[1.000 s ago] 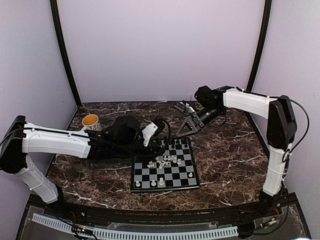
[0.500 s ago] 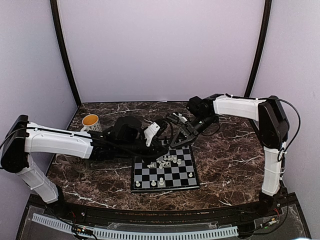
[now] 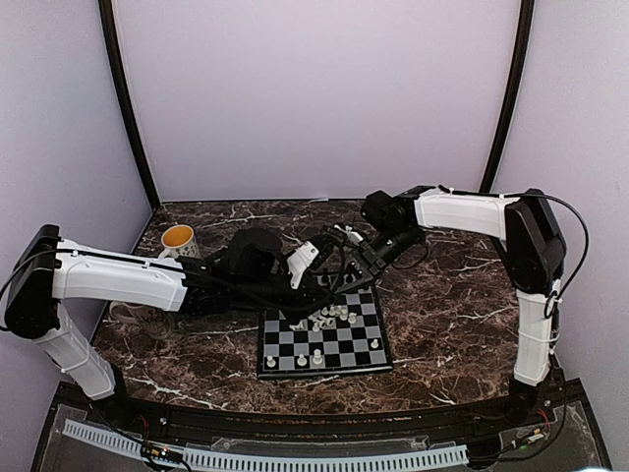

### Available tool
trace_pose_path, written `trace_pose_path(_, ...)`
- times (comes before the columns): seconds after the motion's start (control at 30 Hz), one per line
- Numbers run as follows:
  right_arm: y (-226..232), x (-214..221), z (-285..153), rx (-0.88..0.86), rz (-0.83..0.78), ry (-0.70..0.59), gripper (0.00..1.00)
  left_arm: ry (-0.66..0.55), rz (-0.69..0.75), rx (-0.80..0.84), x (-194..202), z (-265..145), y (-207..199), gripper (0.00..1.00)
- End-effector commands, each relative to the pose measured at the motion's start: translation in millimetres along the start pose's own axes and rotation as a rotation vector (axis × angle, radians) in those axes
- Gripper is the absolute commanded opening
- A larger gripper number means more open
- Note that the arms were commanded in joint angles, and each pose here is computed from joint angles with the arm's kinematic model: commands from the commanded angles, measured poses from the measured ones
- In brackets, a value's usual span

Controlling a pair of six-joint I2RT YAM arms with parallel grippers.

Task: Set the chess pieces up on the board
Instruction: Pass from the left arm to the right, then place the pawn at h2.

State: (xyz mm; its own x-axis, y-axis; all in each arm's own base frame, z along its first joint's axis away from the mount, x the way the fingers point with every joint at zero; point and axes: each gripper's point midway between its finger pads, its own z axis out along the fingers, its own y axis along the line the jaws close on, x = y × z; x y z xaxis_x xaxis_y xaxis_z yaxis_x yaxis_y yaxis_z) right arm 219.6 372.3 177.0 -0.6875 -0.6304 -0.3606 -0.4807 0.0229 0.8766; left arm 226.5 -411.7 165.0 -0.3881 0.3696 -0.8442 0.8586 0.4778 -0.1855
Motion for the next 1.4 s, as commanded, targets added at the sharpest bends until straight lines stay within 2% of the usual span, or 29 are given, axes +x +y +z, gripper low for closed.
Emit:
trace_pose_path(0.0,9.3,-2.4,5.6,-0.046,-0.016,-0.001,0.15,-0.029,0.008,0.019,-12.2,-0.1,-5.9,0.15)
trace_pose_path(0.1,7.1,-1.4,6.5,-0.042,-0.014,0.001,0.10,-0.025,0.006,0.019,-11.1,0.9,-6.1,0.18)
trace_pose_path(0.23,3.9,-0.2,5.8,0.000,-0.043,0.008,0.06,-0.004,-0.012,-0.024,-7.4,1.1,1.1,0.31)
trace_pose_path(0.33,-0.8,1.2,2.6,0.064,-0.082,0.018,0.06,0.016,-0.010,-0.052,-2.6,-1.0,5.9,0.36)
trace_pose_path(0.6,-4.7,11.6,-17.1,0.277,-0.220,0.045,0.05,-0.007,0.033,-0.092,-1.5,-24.3,13.8,0.45)
trace_pose_path(0.8,-14.6,30.0,-27.7,0.425,-0.300,0.054,0.05,0.005,0.067,-0.097,-5.6,-50.6,17.0,0.46)
trace_pose_path(0.93,-20.9,32.7,-37.7,0.544,-0.391,0.067,0.05,-0.054,0.050,-0.199,-20.6,-73.5,48.5,0.48)
trace_pose_path(1.07,-24.8,32.1,-42.0,0.656,-0.519,0.079,0.06,-0.145,-0.003,-0.316,-41.9,-90.1,96.3,0.58)
trace_pose_path(1.27,-28.6,52.9,-22.8,0.818,-0.743,0.202,0.06,-0.140,-0.147,-0.330,-45.8,-93.5,155.9,0.56)
trace_pose_path(1.37,-39.9,72.8,-8.5,0.853,-0.773,0.288,0.06,-0.160,-0.162,-0.335,-43.5,-104.7,172.7,0.56)
